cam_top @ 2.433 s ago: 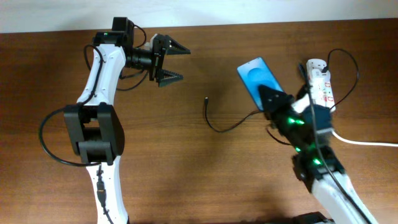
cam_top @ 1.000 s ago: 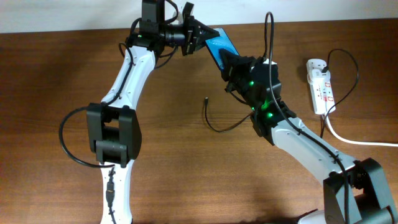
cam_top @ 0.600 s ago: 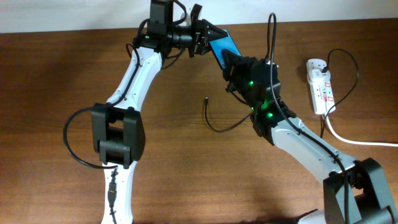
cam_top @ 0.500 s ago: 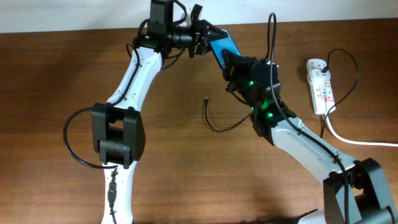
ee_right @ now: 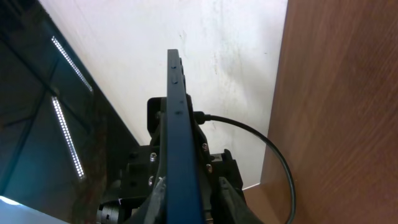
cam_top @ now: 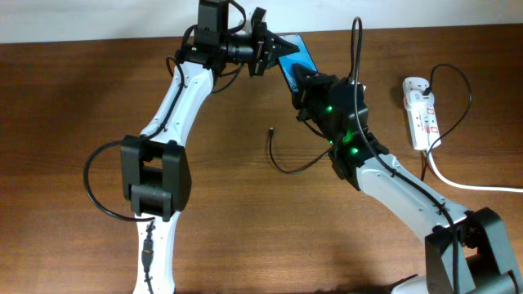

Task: Plug charger to phone and switch on socket
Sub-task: 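Release the phone from the right gripper, holding it with the left, then lower the right gripper onto the black cable's USB-C plug and grasp it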

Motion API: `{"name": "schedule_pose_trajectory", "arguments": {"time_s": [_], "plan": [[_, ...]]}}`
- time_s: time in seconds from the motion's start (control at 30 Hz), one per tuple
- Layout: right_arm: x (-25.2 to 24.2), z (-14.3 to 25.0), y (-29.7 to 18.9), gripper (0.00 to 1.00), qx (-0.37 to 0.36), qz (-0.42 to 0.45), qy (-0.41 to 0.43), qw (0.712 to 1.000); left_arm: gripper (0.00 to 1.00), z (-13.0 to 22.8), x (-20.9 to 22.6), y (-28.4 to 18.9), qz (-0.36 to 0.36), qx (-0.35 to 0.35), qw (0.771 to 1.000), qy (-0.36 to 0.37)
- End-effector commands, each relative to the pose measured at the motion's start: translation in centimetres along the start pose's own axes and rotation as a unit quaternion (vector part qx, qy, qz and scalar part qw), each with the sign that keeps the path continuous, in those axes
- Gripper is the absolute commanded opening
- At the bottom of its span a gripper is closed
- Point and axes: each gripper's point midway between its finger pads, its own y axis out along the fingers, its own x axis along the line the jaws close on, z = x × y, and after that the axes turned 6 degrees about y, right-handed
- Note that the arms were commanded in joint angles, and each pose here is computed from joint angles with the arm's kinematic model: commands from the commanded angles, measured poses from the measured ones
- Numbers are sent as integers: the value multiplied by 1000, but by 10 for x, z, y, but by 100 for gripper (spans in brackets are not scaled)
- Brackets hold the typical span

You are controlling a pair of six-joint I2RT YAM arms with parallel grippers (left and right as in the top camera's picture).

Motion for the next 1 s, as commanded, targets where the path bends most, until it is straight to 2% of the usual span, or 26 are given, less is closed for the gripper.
{"name": "schedule_pose_trajectory", "arguments": {"time_s": [0.0,0.13,0.23,0.27,0.3,0.43,0.6,0.63,0.77,0.83,0.97], "plan": [[-1,6,0,30,11,5,2,1000,0,-3,-12,-5,4,-9,1000,25],[-1,5,0,42,11,4,-18,1000,0,-16,-7,-22,1,-30,999,22],[0,5,-1,57,20,7,-62,998,0,-31,-3,-47,1,-52,998,20],[0,6,-1,61,33,9,-74,997,0,-35,-1,-55,1,-58,998,22],[0,7,-2,69,46,10,-98,994,0,-40,0,-64,2,-65,998,24],[-17,-2,-9,86,106,54,-197,973,0,-53,6,-113,16,-79,996,25],[-57,-19,-25,85,159,134,-264,942,0,-56,6,-149,34,-78,996,31],[-64,-21,-27,78,164,148,-289,931,0,-55,5,-153,40,-72,996,31],[-94,-42,-47,77,149,265,-358,883,0,-51,3,-159,50,-61,996,31],[-93,-47,-54,76,146,297,-387,861,0,-52,3,-165,52,-63,996,31],[-76,-43,-56,70,153,301,-415,845,0,-54,5,-176,54,-69,996,29]]}}
